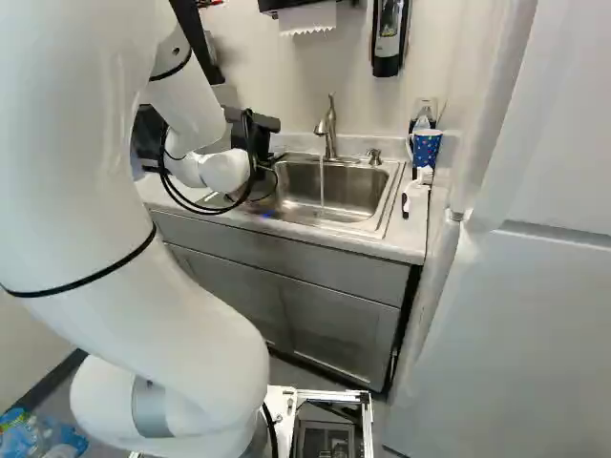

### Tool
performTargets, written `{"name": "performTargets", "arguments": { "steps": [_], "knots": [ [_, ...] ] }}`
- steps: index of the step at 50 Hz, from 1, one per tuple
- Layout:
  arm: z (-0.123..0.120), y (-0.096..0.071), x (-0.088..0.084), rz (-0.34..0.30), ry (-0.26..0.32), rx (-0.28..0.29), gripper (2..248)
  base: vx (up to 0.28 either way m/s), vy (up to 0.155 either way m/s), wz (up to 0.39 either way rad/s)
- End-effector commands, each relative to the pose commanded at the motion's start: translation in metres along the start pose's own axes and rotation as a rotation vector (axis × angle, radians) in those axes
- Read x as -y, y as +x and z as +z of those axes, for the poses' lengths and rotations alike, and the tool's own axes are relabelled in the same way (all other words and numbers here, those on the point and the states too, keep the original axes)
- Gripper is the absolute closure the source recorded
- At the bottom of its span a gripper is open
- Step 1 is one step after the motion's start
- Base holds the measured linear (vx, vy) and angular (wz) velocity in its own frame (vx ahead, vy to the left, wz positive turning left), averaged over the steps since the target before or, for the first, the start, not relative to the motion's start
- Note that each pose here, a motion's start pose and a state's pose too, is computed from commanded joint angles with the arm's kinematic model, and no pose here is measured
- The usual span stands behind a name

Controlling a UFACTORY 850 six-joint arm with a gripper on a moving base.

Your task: Rinse the cup and place it in the tray

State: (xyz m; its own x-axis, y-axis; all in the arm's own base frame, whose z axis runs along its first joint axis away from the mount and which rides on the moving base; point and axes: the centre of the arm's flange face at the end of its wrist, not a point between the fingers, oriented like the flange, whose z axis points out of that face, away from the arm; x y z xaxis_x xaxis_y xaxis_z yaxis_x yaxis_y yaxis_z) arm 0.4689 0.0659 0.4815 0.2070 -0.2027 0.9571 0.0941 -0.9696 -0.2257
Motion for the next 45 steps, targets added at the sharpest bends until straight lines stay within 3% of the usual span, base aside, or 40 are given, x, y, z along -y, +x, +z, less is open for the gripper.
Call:
{"name": "performTargets", "arguments": {
  "steps": [19, 45],
  "knots": [
    [0.0, 0.0, 0.0, -0.2, 0.0, 0.0, 125, 0.0, 0.0, 0.0],
    [0.0075, 0.0013, 0.0032, -0.201, 0.006, -0.001, 125, 0.0, 0.0, 0.0]
  ]
}}
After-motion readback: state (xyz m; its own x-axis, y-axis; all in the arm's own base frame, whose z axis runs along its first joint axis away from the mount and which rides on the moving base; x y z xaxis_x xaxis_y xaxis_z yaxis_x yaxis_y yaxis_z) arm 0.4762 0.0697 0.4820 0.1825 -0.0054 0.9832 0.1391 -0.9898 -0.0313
